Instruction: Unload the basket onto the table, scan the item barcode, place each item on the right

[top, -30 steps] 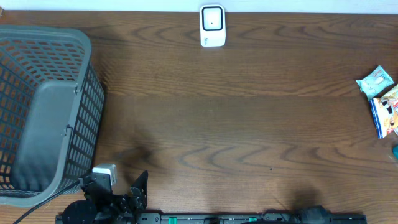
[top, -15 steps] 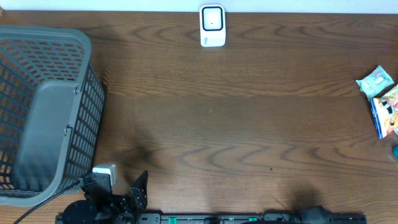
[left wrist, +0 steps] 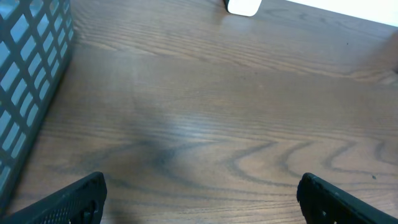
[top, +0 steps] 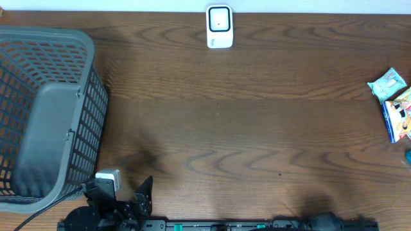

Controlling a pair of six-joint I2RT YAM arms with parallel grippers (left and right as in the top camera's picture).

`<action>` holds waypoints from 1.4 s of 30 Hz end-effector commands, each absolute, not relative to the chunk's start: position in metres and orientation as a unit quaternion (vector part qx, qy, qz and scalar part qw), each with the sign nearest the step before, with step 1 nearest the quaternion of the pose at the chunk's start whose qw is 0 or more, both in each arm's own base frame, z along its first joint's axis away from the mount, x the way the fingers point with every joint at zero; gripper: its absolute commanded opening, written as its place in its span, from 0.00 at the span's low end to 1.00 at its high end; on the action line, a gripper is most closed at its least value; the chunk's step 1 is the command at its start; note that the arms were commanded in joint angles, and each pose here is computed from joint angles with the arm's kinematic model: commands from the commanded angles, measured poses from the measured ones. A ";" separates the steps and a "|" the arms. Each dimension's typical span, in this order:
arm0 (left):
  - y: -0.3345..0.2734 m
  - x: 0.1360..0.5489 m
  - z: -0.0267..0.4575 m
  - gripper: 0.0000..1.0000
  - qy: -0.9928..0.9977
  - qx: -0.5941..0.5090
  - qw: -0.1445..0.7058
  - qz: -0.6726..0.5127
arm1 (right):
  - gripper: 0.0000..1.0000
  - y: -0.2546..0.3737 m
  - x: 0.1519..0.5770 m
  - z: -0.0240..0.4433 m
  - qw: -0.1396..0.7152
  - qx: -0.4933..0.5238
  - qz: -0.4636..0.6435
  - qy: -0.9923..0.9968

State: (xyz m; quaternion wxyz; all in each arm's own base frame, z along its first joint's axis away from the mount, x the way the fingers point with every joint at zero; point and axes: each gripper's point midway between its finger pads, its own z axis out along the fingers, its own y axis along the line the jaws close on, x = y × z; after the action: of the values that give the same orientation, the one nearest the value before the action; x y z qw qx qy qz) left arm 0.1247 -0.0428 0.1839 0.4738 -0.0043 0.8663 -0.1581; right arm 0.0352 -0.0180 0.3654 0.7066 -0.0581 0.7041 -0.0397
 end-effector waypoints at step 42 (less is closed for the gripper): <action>-0.043 0.125 0.186 0.98 0.865 -0.005 0.477 -0.158 | 0.99 -0.012 0.065 0.370 0.721 -0.070 -0.041 0.689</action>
State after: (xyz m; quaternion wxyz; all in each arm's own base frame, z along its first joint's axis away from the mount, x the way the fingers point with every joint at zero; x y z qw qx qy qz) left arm 0.1248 -0.0429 0.1840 0.4741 -0.0043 0.8661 -0.1581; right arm 0.0453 -0.0200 0.3741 0.7204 -0.0537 0.6899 -0.0476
